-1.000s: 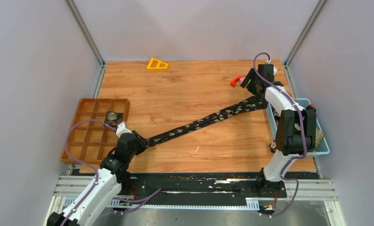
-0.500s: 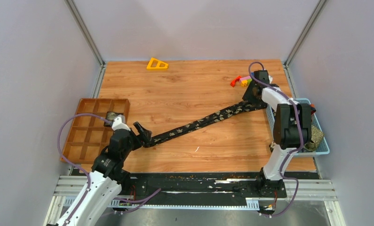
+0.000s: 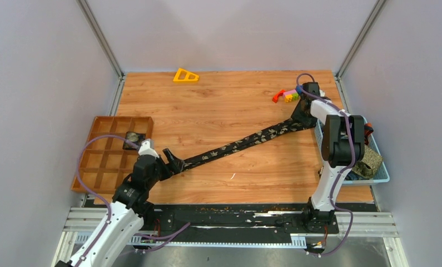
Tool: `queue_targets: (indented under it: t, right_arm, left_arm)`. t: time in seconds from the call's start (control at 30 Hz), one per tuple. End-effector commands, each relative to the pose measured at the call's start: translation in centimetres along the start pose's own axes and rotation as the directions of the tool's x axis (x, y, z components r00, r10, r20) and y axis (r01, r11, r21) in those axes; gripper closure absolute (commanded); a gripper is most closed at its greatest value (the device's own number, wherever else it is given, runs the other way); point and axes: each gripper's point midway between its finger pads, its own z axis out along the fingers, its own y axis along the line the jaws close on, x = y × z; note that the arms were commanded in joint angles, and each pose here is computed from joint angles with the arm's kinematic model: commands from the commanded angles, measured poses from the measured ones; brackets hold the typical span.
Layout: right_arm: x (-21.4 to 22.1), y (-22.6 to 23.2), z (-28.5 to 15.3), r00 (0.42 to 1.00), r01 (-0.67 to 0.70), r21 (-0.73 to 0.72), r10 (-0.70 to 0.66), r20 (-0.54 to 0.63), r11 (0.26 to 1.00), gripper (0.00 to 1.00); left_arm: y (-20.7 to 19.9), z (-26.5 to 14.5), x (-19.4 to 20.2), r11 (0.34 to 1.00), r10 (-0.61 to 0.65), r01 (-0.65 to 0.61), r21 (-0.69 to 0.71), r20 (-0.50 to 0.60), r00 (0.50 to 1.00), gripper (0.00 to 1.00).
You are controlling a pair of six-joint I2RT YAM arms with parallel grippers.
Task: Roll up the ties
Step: Flatten out the tie at the center of the board.
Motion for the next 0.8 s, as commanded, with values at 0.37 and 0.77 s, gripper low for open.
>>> queue_targets:
  t: [0.37,0.77]
  right_arm:
    - [-3.7,1.3,0.3,0.997,0.011,-0.026,-0.009,0.075,1.0,0.6]
    - [-2.8,0.5,1.6,0.999,0.001,0.022,-0.002,0.036,1.0,0.61]
  left_arm:
    - [0.6,2.5,2.8,0.997,0.022,-0.019,0.072,-0.031,0.999,0.14]
    - [0.7,2.6,2.9,0.997,0.022,-0.019,0.073,-0.032,0.999,0.17]
